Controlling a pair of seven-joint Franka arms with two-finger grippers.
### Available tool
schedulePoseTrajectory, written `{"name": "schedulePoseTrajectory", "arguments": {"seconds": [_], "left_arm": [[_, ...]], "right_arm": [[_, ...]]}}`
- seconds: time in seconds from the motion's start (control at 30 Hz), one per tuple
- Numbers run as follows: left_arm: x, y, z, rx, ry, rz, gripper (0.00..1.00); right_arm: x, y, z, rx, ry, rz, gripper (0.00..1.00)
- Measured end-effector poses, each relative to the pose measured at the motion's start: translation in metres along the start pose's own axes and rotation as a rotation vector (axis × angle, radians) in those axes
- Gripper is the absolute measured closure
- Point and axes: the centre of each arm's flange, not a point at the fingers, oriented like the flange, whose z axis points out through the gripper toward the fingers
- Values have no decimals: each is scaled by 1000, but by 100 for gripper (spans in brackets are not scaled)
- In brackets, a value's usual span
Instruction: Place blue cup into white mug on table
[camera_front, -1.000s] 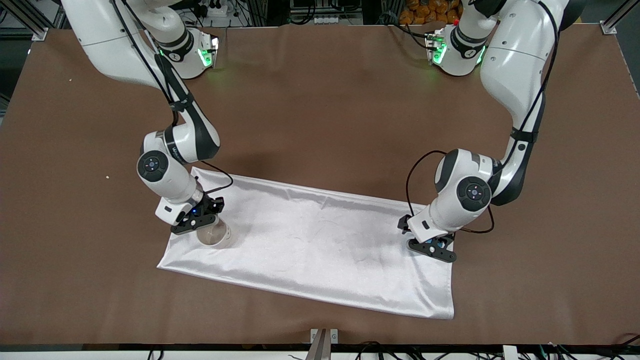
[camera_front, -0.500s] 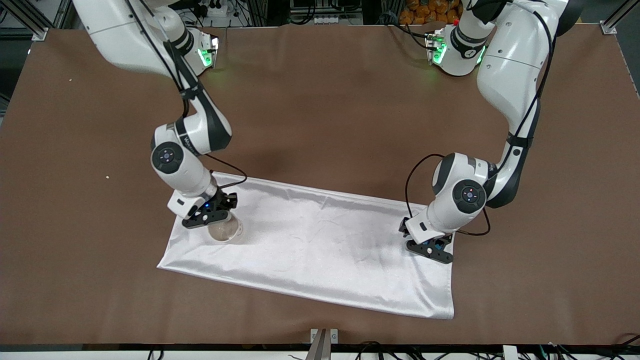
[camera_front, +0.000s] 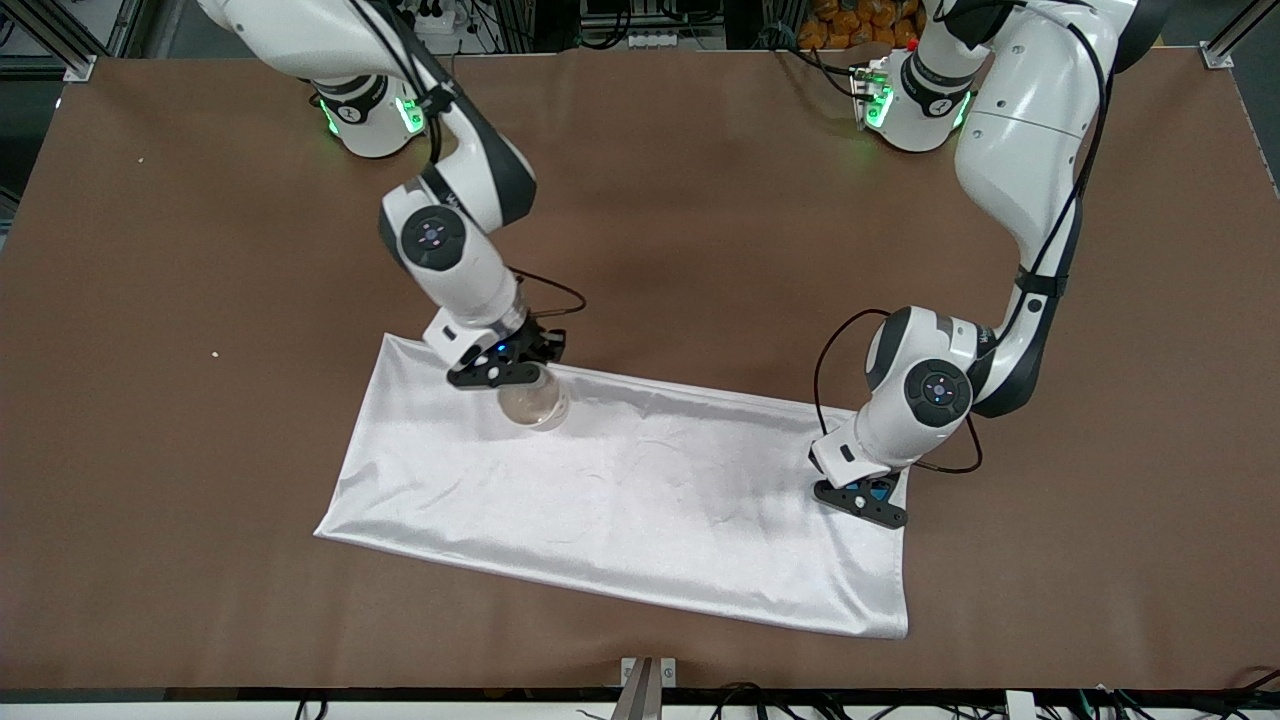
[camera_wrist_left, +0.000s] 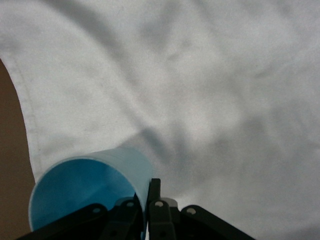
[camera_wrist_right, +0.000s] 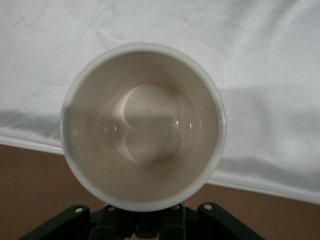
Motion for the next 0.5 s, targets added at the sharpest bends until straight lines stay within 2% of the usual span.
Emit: {"name": "schedulePoseTrajectory", "arguments": {"seconds": [0.3,0.5], "left_arm": [[10,-5,-16,7,35,-6,96],[18,-8,-52,14,71,-8,96]], "right_arm": [[-62,-68,7,3,-19,53,90],[-112,-110,12,-6,-24,38,90]]}}
